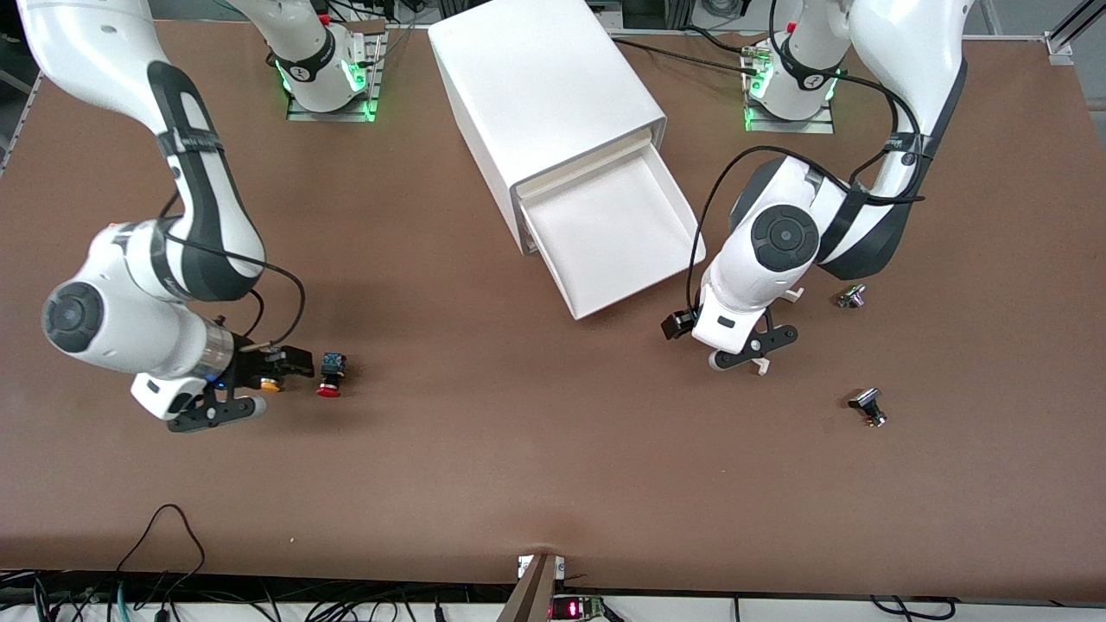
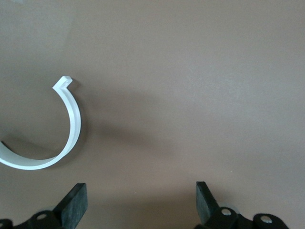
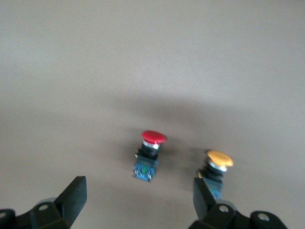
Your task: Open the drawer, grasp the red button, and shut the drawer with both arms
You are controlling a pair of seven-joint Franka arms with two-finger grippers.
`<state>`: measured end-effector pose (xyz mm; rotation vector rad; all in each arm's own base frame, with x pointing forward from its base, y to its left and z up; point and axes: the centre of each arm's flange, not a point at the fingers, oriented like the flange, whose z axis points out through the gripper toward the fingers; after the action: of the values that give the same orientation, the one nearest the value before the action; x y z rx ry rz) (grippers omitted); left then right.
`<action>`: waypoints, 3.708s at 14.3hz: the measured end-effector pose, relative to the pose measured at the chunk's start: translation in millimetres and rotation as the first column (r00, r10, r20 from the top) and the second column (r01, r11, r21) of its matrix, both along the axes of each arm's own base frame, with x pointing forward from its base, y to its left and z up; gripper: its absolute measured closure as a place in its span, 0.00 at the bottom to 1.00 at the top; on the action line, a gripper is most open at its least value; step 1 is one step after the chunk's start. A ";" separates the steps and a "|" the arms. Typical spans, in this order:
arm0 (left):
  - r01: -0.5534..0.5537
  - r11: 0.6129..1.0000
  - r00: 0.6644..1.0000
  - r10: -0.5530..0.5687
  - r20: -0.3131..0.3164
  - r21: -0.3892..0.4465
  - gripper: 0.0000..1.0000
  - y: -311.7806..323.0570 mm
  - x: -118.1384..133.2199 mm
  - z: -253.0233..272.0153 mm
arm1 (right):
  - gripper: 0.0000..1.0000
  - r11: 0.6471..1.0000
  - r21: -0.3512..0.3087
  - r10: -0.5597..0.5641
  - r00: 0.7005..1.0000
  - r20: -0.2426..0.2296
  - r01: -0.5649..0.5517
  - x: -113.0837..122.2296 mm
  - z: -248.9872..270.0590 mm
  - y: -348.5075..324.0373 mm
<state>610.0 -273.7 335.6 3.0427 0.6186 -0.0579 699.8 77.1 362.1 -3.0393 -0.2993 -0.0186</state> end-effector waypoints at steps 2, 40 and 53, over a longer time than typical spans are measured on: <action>-0.010 1.000 1.000 0.010 0.005 -0.009 0.00 -1.3 2.0 -8.3 | 0.01 0.998 -0.054 -0.008 1.000 0.020 0.009 -8.2 42.1 1.4; 0.022 0.999 0.984 -0.027 -0.175 -0.034 0.00 -193.3 -205.4 -79.4 | 0.00 0.930 -0.105 -0.353 0.936 0.009 0.352 -146.1 297.6 -11.7; 0.089 0.996 0.972 -0.080 -0.220 0.031 0.00 -122.4 -112.6 5.8 | 0.00 0.958 -0.094 -0.268 0.963 0.040 0.271 -140.4 300.2 -25.1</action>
<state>497.4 -396.2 341.4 3.1263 0.5063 -0.3929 559.4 51.9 662.3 -3.1551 0.1187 -0.0648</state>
